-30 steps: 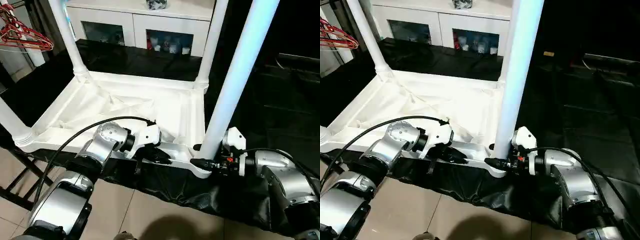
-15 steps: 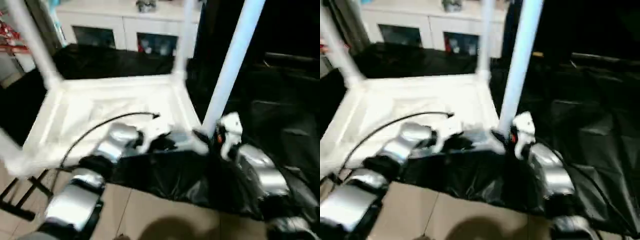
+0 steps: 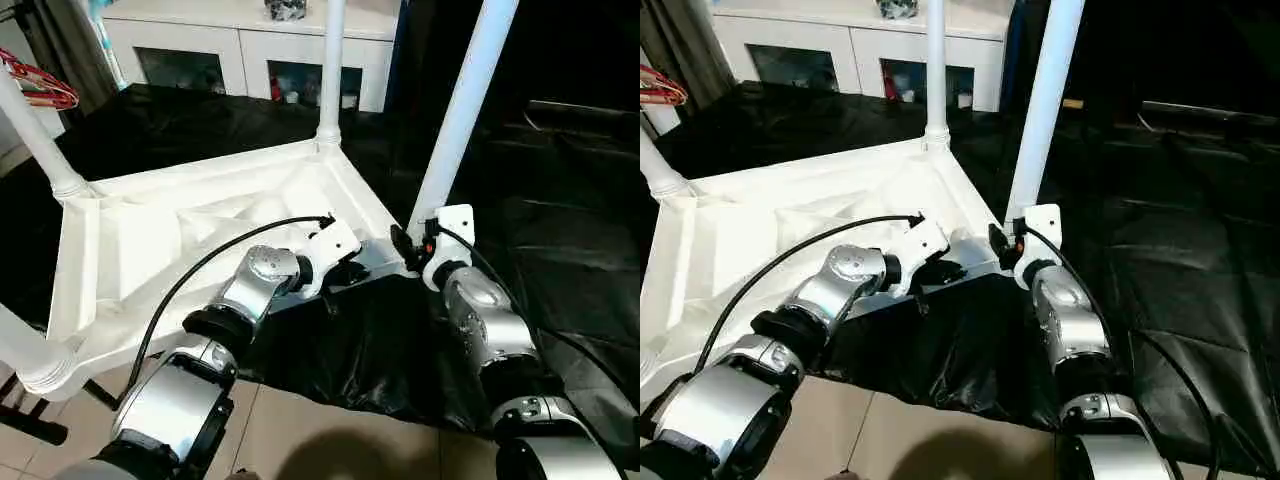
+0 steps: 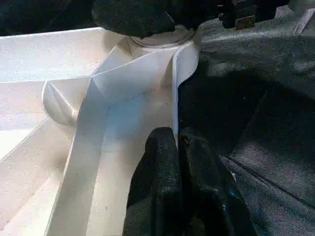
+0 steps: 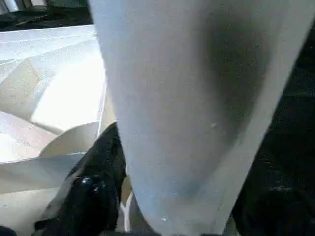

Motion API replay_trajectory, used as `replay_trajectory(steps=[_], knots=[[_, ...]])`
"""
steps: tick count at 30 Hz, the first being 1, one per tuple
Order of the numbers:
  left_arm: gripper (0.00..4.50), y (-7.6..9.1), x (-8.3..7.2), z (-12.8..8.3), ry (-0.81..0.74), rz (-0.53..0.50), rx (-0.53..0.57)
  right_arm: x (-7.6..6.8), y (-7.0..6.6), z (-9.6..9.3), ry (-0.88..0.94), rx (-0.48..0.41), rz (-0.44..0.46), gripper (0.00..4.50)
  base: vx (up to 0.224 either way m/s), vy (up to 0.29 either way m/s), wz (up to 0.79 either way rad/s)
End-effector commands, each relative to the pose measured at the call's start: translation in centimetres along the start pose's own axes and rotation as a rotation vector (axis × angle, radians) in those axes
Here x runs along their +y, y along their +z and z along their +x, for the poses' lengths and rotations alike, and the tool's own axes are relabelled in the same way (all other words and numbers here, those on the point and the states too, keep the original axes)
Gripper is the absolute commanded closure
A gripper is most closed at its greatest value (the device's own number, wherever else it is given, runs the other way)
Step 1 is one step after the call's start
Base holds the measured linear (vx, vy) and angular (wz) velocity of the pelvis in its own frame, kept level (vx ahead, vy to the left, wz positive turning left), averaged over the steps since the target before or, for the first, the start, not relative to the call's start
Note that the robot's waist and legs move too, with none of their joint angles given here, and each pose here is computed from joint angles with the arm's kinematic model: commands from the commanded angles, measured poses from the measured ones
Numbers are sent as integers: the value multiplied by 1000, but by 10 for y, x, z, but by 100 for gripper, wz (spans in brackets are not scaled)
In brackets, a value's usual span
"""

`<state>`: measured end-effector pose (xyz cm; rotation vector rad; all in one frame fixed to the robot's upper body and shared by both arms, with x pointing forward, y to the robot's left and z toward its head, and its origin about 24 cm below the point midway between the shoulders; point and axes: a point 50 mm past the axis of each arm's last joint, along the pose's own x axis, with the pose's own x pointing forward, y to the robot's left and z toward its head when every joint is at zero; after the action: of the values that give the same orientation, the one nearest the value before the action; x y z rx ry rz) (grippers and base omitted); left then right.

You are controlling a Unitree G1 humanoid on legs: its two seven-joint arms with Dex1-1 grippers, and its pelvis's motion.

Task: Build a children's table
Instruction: Rotate leg to tighten

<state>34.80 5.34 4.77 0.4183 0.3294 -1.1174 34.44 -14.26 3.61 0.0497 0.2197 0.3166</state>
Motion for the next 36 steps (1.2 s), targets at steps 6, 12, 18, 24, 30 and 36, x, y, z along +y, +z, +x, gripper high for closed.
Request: replay_trajectory(steps=[6,12,18,24,30,36], knots=[[450,28,5,-1,-38,146,-85,8,-23,-30,325,69,-108,133,0,0,0],[450,20,9,-9,-65,167,-65,-31,-19,-76,437,87,-152,133,0,0,0],[450,17,7,-12,-122,190,-63,-54,-13,-107,451,108,-158,133,0,0,0],[450,17,7,-12,-123,190,-63,-54,-13,-107,451,108,-158,133,0,0,0],[450,17,7,-12,-123,190,-63,-54,-13,-107,451,108,-158,133,0,0,0],[450,17,7,-12,-123,190,-63,-54,-13,-107,451,108,-158,133,0,0,0]])
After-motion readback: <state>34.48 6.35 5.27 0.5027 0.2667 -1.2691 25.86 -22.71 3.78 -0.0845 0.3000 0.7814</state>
